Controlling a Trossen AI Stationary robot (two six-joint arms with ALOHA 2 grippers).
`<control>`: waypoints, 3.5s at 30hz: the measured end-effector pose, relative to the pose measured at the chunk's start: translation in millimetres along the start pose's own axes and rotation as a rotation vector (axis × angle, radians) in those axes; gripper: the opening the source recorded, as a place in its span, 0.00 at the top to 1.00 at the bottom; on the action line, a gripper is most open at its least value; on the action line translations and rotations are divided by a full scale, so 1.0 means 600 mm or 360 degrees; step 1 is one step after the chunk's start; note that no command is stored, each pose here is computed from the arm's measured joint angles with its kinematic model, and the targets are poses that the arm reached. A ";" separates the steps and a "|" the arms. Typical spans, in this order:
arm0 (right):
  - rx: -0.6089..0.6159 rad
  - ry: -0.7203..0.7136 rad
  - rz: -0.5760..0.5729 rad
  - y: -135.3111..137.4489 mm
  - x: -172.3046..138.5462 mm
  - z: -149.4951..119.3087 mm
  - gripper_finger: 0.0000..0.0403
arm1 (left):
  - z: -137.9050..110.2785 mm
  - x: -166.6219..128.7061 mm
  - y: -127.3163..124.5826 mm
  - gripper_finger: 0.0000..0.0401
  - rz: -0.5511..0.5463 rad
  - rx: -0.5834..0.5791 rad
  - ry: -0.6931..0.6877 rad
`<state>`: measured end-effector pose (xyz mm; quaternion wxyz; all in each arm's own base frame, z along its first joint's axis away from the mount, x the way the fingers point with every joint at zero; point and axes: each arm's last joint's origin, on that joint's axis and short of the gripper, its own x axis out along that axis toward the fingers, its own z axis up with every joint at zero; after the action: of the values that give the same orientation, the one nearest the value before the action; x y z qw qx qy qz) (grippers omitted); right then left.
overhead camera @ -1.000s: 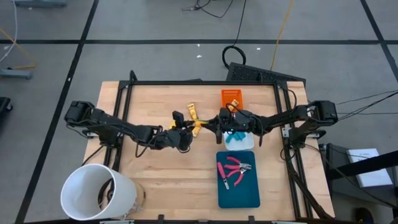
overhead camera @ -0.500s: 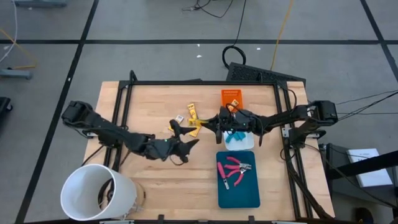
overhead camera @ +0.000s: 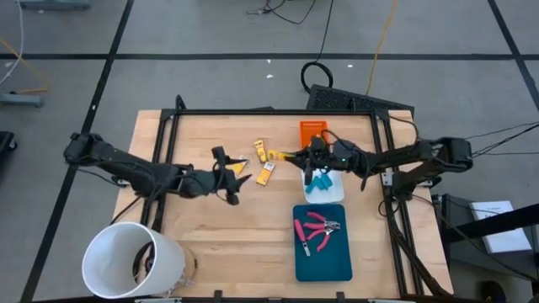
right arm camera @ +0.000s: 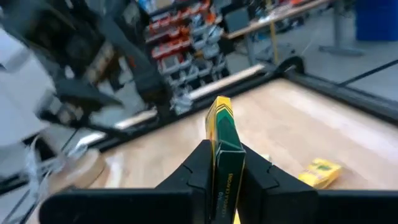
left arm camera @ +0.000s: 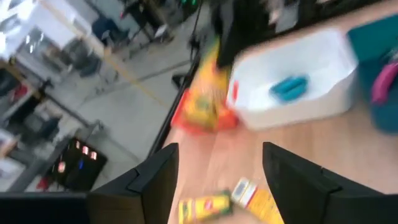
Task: Pick & Place School Supplies
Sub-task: Put the yellow crayon box into the orange bin
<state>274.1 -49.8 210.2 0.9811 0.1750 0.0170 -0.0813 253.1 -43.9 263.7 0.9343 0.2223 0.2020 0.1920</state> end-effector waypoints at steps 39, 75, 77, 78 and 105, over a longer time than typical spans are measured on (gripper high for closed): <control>-0.0200 0.0102 -0.0983 -0.153 -0.143 -0.064 0.75 | -0.100 0.064 0.063 0.44 0.0040 -0.0441 0.0150; -0.0080 -0.0121 -0.0465 -0.114 -0.129 -0.041 0.47 | -0.233 0.114 -0.020 0.44 0.0094 -0.1133 0.1113; -0.0080 -0.0125 -0.0466 -0.114 -0.129 -0.040 0.46 | -0.238 0.118 -0.024 0.44 0.0092 -0.1117 0.1127; -0.0081 -0.0132 -0.0463 -0.113 -0.129 -0.039 0.46 | -0.241 0.121 -0.026 0.44 0.0092 -0.1104 0.1134; -0.0081 -0.0113 -0.0449 -0.110 -0.128 -0.042 0.48 | -0.257 0.133 -0.040 0.62 0.0077 -0.1025 0.1201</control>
<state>187.3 -90.0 168.8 0.9640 0.1431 0.0089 -0.2241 255.6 24.4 102.1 0.8125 -0.1581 0.4513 0.3334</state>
